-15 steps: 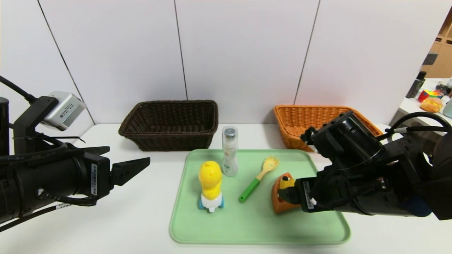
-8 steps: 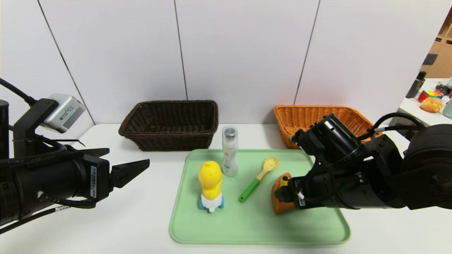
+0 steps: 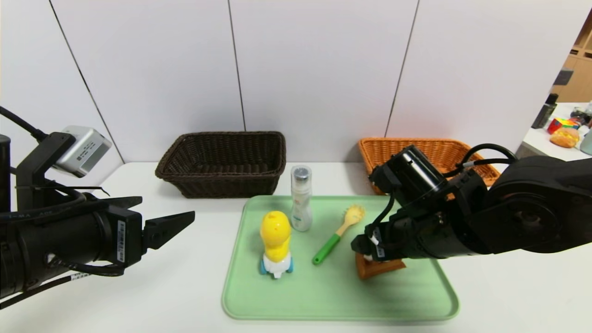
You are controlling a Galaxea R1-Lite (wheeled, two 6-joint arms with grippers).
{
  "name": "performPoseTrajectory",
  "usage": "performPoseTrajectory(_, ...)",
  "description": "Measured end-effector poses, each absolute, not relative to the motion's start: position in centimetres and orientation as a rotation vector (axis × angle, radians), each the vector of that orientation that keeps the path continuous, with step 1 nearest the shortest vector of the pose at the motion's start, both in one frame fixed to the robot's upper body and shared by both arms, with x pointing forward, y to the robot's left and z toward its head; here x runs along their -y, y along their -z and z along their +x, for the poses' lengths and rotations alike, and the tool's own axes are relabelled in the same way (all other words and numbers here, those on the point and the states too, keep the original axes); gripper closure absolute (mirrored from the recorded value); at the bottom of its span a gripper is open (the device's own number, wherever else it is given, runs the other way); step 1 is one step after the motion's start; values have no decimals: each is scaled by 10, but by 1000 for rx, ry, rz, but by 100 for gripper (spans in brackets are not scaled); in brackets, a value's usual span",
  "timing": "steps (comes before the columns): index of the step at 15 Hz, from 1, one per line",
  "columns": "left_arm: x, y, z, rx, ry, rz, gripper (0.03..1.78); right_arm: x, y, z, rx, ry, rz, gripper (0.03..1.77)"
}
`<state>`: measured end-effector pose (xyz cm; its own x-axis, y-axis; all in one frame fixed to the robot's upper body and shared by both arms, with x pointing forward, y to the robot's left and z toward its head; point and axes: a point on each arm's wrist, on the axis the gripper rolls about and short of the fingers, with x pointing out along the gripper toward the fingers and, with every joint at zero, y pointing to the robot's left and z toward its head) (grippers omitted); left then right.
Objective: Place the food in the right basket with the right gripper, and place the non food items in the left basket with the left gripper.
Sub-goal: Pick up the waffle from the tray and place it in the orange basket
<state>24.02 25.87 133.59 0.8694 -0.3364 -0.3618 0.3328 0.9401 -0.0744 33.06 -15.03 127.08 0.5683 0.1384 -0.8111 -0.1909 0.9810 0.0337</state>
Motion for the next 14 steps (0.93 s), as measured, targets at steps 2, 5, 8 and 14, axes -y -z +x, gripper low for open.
performPoseTrajectory(2,-259,-1336,240,-380,350,-10,12,148,-1267,333,-957,-190,-66,10)
performPoseTrajectory(5,-259,-1335,240,-383,351,-9,12,147,-1260,335,-982,-181,-85,10)
performPoseTrajectory(8,-259,-1334,239,-384,350,-8,12,146,-1257,336,-996,-179,-101,10)
performPoseTrajectory(14,-259,-1333,239,-386,351,-7,12,149,-1251,333,-1064,-151,-138,10)
